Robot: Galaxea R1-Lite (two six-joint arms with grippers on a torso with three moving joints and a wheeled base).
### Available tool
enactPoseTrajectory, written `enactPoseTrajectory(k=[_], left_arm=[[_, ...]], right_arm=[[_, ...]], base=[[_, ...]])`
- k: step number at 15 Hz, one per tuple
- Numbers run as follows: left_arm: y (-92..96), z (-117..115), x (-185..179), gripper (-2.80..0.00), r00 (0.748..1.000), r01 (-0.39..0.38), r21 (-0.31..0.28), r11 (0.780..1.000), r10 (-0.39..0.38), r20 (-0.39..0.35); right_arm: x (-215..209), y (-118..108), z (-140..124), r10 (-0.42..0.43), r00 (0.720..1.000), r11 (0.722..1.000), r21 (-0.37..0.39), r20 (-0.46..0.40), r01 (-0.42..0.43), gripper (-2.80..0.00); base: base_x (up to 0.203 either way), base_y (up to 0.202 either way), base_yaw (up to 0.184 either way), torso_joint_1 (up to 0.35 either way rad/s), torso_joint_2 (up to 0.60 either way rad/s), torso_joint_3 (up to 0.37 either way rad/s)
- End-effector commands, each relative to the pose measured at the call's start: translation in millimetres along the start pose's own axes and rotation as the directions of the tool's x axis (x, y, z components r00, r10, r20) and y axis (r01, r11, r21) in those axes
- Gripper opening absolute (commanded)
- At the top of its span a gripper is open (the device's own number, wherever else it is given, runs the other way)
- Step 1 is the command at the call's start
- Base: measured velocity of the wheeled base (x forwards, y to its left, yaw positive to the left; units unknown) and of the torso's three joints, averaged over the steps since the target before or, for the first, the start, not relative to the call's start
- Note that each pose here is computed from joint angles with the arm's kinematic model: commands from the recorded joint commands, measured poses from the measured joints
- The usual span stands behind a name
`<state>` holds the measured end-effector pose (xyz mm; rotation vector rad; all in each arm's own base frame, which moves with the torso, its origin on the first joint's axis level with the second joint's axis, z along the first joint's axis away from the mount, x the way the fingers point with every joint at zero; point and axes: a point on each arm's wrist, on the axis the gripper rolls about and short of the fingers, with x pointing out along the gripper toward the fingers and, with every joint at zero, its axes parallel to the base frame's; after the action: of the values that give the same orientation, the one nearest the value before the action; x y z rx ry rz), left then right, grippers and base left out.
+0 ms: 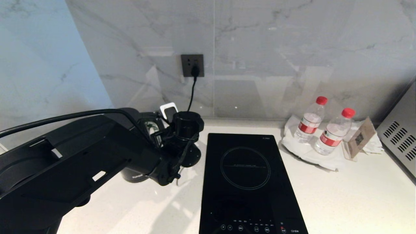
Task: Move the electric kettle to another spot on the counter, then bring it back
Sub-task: Pick up the kettle
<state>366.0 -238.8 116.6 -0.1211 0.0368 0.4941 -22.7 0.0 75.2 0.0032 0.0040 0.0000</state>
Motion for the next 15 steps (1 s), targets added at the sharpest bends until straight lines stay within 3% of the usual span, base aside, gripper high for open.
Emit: enactPoseTrajectory(k=[1, 15], left_arm=[[0.0, 0.3, 0.0, 0.0, 1.0, -0.005, -0.005, 1.0, 0.005, 0.003], [-14.6, -1.0, -0.9, 0.0, 1.0, 0.012, 0.001, 1.0, -0.012, -0.001]], right_arm=[[0.1, 0.0, 0.0, 0.0, 1.0, 1.0, 0.0, -0.001, 0.0, -2.8], [0.1, 0.0, 0.0, 0.0, 1.0, 1.0, 0.0, -0.001, 0.0, -2.8]], base=[[0.0, 0.0, 0.0, 0.0, 0.0, 0.0], [0.0, 0.0, 0.0, 0.0, 0.0, 0.0]])
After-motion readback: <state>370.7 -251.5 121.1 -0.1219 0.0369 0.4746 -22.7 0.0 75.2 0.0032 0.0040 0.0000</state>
